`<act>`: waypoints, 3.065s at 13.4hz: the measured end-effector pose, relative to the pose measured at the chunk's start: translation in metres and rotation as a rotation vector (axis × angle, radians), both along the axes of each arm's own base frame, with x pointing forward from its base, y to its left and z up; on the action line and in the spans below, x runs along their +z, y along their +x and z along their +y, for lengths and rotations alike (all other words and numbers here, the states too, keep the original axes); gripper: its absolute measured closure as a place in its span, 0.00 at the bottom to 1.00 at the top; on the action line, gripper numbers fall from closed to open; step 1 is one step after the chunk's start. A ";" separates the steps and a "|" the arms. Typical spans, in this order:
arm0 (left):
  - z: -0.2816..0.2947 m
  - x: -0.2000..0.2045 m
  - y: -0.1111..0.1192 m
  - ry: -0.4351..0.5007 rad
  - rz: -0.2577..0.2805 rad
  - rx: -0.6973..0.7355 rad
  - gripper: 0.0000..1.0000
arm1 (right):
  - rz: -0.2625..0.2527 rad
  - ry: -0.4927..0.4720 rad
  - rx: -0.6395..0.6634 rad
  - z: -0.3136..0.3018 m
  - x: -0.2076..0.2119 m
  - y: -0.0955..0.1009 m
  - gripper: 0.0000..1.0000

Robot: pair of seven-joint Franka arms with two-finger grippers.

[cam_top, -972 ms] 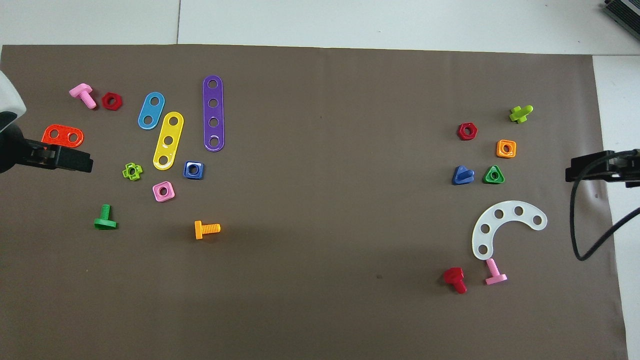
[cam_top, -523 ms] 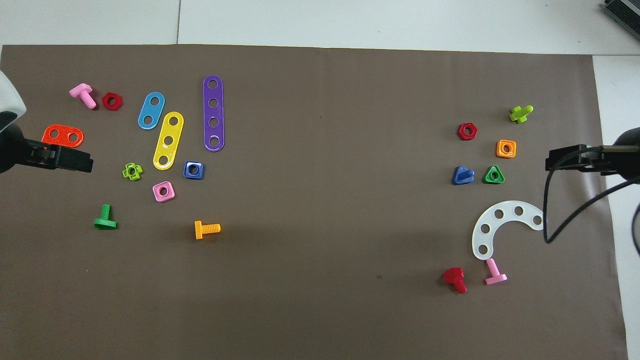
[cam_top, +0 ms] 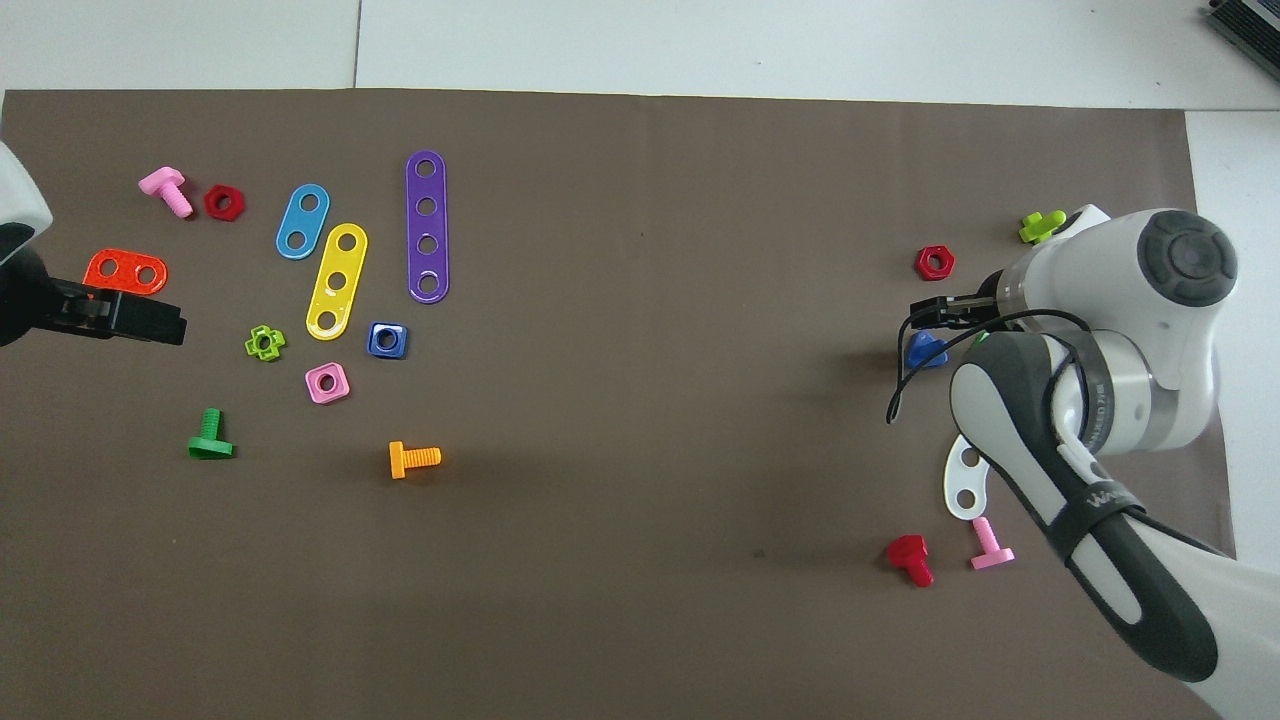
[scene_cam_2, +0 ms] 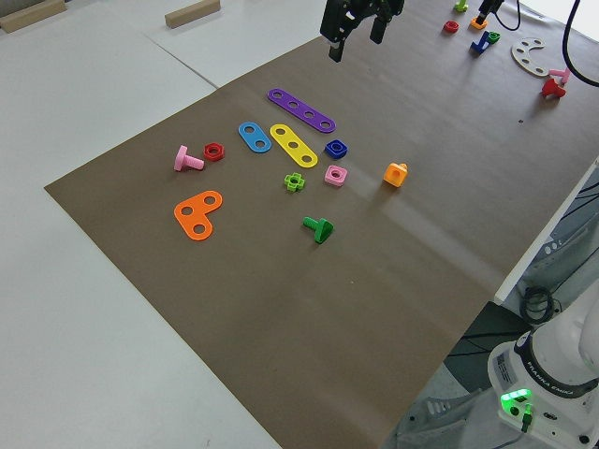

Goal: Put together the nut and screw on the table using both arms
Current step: 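Reach the right gripper down to the small blue nut, then close the right gripper on the blue nut, then carry the blue nut with the right gripper to the mat's centre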

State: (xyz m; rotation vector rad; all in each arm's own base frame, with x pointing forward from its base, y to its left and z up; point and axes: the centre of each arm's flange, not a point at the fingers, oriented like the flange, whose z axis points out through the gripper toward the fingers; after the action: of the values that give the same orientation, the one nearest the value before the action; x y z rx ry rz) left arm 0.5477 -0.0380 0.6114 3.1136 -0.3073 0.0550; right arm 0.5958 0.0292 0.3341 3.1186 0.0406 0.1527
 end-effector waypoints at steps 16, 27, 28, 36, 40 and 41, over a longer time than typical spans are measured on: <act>0.000 0.000 0.000 0.000 0.000 0.000 0.00 | -0.009 -0.003 0.028 -0.002 -0.031 -0.016 0.81; 0.000 0.000 0.000 0.000 0.000 0.000 0.00 | -0.091 0.072 -0.044 0.174 0.144 0.004 0.81; 0.000 0.000 0.000 0.000 0.000 0.000 0.00 | -0.088 0.082 -0.050 0.207 0.139 -0.002 0.81; 0.000 0.000 0.000 0.000 0.000 0.000 0.00 | -0.085 0.083 -0.052 0.341 0.022 -0.018 0.81; 0.000 0.000 0.000 0.000 0.000 0.000 0.00 | -0.089 0.078 -0.040 0.340 -0.015 -0.024 0.81; 0.000 0.000 0.000 0.000 0.000 0.000 0.00 | -0.089 0.078 -0.039 0.338 -0.021 -0.027 0.81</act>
State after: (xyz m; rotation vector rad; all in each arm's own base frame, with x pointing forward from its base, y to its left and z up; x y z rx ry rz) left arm 0.5477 -0.0380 0.6114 3.1136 -0.3073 0.0550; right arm 0.5692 0.3673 0.3130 3.1835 -0.0283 0.2995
